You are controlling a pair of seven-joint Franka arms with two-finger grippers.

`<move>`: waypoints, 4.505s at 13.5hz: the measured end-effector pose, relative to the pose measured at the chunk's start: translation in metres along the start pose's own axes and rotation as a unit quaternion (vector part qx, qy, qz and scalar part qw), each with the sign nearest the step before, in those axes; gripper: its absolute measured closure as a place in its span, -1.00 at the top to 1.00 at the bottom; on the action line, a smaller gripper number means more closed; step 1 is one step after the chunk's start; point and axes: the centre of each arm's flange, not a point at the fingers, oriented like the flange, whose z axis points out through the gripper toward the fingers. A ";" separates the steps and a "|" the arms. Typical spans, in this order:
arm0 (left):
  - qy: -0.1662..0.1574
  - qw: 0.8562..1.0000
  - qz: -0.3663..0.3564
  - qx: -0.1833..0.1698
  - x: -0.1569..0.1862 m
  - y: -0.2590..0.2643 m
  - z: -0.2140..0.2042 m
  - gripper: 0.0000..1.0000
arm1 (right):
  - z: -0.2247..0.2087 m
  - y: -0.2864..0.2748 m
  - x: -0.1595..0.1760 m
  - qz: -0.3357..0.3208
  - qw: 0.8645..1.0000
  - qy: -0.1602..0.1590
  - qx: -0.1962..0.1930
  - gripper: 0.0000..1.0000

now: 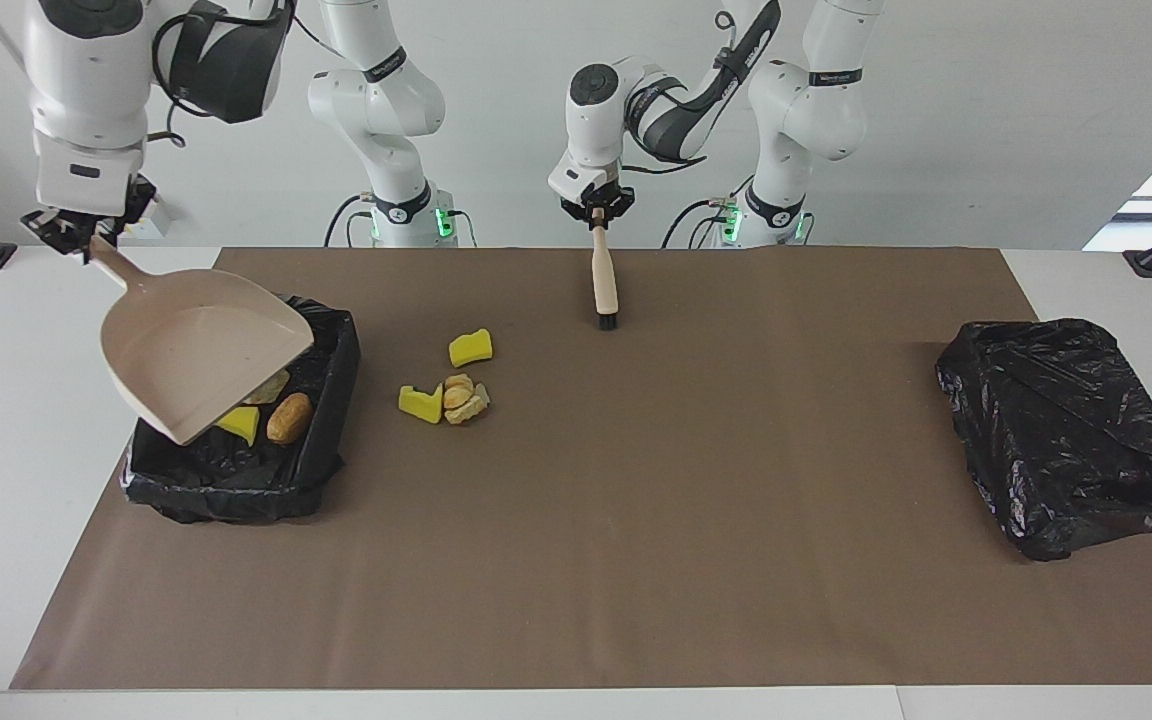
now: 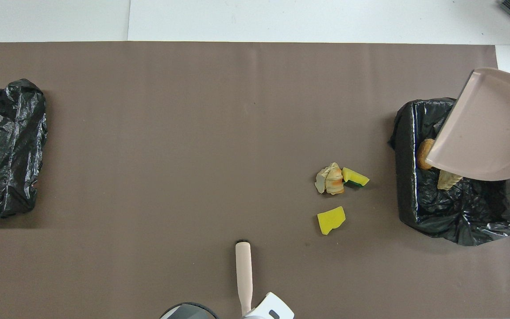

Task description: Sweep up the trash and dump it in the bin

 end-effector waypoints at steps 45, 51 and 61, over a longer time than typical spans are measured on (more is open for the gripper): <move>0.096 0.988 0.118 -0.008 0.258 -0.335 -0.364 1.00 | -0.071 -0.270 0.417 0.427 0.850 0.084 0.298 1.00; 0.097 0.991 0.096 -0.014 0.262 -0.362 -0.365 1.00 | -0.113 -0.340 0.303 0.427 0.845 0.057 0.317 1.00; 0.096 0.990 0.097 -0.014 0.259 -0.361 -0.367 1.00 | -0.031 -0.521 0.240 0.447 0.831 0.047 0.327 1.00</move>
